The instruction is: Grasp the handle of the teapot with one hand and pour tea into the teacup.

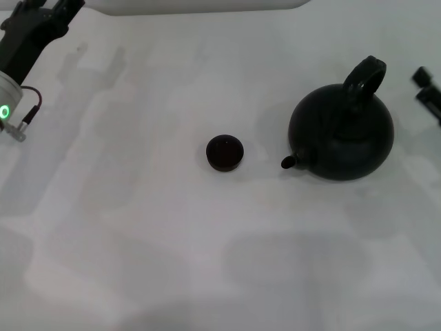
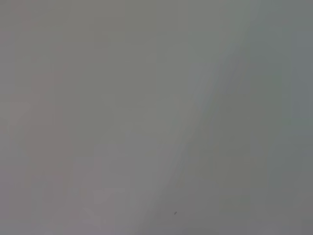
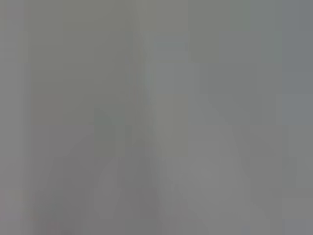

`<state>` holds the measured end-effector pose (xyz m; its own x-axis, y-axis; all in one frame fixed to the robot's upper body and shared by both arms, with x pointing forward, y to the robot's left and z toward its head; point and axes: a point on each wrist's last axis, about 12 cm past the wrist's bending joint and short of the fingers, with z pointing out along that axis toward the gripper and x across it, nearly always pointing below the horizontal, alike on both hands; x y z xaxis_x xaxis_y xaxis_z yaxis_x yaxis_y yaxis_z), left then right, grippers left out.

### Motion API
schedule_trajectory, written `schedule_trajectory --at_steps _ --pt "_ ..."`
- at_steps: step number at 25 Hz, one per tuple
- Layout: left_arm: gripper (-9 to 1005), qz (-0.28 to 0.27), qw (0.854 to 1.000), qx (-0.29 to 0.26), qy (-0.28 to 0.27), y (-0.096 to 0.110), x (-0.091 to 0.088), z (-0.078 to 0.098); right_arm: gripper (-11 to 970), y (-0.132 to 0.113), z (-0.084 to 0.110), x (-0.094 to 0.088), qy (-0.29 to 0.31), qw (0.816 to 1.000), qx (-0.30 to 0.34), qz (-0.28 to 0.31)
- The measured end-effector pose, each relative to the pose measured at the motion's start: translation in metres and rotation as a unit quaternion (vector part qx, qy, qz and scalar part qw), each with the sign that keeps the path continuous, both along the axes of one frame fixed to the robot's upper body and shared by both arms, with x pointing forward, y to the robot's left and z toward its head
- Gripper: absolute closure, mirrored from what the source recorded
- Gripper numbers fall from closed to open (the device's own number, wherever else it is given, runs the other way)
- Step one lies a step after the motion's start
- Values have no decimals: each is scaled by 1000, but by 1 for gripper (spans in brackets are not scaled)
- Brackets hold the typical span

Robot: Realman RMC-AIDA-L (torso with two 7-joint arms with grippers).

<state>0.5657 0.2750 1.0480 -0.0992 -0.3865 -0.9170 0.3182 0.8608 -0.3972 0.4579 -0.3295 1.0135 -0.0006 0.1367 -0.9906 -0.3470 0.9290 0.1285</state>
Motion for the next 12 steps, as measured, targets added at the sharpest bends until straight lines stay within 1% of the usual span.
schedule_trajectory --at_steps 7,10,11,12 --pt "160 0 1000 2 0 -1 2 1 84 -26 8 11 -24 993 18 -116" --pt "161 5 1000 1 3 1 1 0 83 -29 9 13 -39 989 -17 -141" --pt "161 8 1000 0 3 3 1 -1 83 -29 11 14 -51 987 -48 -145" --pt "161 11 1000 -1 3 4 1 0 83 -29 11 14 -51 987 -48 -145"
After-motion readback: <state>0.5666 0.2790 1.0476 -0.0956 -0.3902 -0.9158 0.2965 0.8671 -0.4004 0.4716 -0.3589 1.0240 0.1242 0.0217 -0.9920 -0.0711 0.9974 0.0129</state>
